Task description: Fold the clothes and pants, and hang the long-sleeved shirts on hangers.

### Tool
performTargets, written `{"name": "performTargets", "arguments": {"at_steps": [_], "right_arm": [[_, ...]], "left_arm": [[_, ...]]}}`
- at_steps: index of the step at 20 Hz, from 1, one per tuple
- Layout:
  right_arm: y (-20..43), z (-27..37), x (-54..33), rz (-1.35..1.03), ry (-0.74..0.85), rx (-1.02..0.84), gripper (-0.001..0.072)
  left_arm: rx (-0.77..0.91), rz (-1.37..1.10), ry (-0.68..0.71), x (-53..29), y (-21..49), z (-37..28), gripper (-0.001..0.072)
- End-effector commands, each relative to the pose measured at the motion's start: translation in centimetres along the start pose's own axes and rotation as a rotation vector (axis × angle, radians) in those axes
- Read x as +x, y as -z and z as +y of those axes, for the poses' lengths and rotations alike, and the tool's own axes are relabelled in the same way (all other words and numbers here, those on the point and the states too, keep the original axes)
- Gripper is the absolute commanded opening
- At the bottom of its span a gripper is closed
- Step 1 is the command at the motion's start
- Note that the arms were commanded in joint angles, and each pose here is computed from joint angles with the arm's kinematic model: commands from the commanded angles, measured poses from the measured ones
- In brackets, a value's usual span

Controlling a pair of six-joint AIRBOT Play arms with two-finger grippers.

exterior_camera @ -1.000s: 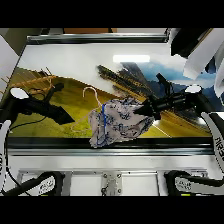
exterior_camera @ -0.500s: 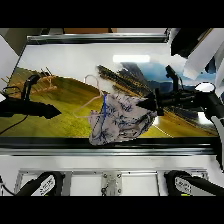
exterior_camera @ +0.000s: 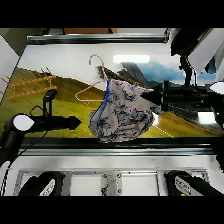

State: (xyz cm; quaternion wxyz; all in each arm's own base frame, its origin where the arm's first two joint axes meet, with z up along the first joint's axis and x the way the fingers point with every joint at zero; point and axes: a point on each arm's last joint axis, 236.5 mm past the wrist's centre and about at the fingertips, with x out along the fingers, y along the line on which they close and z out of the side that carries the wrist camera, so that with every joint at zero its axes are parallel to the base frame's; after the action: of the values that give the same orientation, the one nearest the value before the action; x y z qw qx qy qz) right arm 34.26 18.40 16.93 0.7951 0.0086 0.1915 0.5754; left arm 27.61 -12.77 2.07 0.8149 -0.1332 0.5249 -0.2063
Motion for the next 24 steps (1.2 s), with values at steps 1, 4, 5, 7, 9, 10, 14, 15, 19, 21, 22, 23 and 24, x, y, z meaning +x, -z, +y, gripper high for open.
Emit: {"name": "performTargets", "arguments": {"at_steps": [1, 4, 5, 7, 9, 10, 14, 15, 19, 21, 22, 23, 24], "right_arm": [[-0.2, -0.1, -0.1, -0.002, 0.011, 0.005, 0.0006], [-0.2, -0.1, -0.1, -0.002, 0.010, 0.005, 0.0006], [-0.2, -0.1, -0.1, -0.002, 0.010, 0.005, 0.0006], [-0.2, -0.1, -0.1, -0.002, 0.011, 0.005, 0.0006], [-0.2, -0.1, -0.1, -0.002, 0.011, 0.005, 0.0006], [-0.2, -0.1, -0.1, -0.002, 0.010, 0.005, 0.0007], [-0.1, 0.3, -0.1, 0.001, -0.005, 0.006, 0.0006], [-0.2, 0.5, -0.2, 0.002, -0.007, 0.023, 0.0006], [-1.2, 1.8, -0.8, -0.007, -0.004, 0.021, 0.0006], [-1.3, 3.3, -1.0, 0.001, -0.044, 0.012, 0.0006], [-1.4, 3.5, -1.1, 0.002, -0.048, 0.026, 0.0006], [-1.5, 3.7, -1.1, 0.002, -0.050, 0.022, 0.0006], [-1.5, 3.8, -1.1, 0.001, -0.050, 0.020, 0.0006]], "left_arm": [[-0.069, -0.115, 0.021, 2.3, -1.8, -2.7, 0.0489], [-0.117, -0.025, 0.012, 5.1, -0.2, -2.7, 0.0490], [-0.131, 0.002, 0.011, 5.9, 0.4, -2.8, 0.0491], [-0.144, 0.031, 0.009, 7.0, 1.0, -3.1, 0.0491], [-0.130, 0.027, 0.010, 7.6, 1.0, -3.5, 0.0490], [-0.133, 0.020, 0.011, 7.9, 0.9, -3.6, 0.0491], [-0.164, 0.022, -0.009, 9.2, 0.8, -2.9, 0.0157], [-0.182, 0.029, -0.017, 9.3, 0.9, -2.3, 0.0017], [-0.278, 0.000, -0.046, 7.3, -0.3, 0.6, 0.0016], [-0.310, -0.040, -0.055, 5.9, -1.3, 1.8, 0.0015], [-0.324, -0.047, -0.058, 5.4, -1.4, 2.2, 0.0015], [-0.334, -0.047, -0.061, 5.0, -1.4, 2.5, 0.0016], [-0.333, -0.039, -0.062, 4.9, -1.2, 2.6, 0.0016]]}}
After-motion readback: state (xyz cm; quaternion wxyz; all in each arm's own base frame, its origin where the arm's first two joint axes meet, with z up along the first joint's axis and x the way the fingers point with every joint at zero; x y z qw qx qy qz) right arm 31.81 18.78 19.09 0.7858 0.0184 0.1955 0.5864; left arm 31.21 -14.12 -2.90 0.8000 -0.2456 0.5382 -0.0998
